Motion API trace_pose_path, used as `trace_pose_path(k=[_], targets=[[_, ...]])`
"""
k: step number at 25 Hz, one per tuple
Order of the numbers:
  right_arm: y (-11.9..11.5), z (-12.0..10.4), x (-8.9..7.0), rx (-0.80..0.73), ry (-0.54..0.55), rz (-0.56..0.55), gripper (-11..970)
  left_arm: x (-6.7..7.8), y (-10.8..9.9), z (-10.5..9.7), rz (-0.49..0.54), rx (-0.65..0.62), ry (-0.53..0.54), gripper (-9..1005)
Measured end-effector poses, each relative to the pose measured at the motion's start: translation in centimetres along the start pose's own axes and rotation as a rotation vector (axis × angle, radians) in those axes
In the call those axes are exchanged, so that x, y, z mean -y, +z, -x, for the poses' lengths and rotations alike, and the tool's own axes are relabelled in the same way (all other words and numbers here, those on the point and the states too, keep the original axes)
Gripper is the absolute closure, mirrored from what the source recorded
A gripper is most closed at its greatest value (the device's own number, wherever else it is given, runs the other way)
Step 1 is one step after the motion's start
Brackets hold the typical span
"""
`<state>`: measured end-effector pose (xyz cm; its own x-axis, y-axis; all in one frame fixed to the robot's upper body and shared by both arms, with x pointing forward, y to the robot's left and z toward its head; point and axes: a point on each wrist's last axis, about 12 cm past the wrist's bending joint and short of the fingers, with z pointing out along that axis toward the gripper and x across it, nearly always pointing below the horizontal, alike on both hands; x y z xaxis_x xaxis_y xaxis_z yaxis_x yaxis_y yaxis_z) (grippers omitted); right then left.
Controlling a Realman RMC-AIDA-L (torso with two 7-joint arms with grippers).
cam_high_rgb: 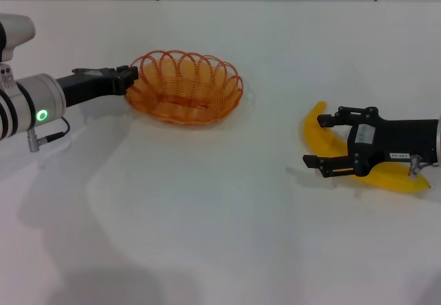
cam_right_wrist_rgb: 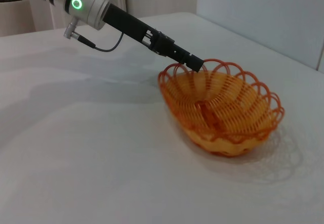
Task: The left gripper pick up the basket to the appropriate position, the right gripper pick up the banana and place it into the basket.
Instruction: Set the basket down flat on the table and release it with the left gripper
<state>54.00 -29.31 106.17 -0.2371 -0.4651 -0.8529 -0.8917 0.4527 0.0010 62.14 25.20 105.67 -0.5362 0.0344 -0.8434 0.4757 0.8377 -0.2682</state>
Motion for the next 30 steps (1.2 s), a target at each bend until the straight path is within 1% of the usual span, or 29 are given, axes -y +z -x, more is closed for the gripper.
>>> trace_pose_path(k=[1,14,18,23,30], targets=[[0.0,0.0,0.0,0.0,0.0,0.0,79,0.0,0.0,0.0,0.0,0.0,0.001,928],[0.1,-0.2,-0.1,-0.001,0.008,0.003,79,-0.1,-0.2,-0.3,0.005,0.012,0.026,750],[0.0,-0.2,-0.1,0.001,0.01,-0.001,79,-0.2,-0.5,-0.5,0.0,0.031,0.066,700],[0.0,-0.2,-0.1,0.001,0.012,-0.003,79,-0.1,-1.5,-0.9,-0.039,0.102,0.108,499],[-0.4,0.6,0.2,0.042,0.018,-0.014,79,-0.5,-3.6,-1.9,-0.076,0.131,0.117,364]])
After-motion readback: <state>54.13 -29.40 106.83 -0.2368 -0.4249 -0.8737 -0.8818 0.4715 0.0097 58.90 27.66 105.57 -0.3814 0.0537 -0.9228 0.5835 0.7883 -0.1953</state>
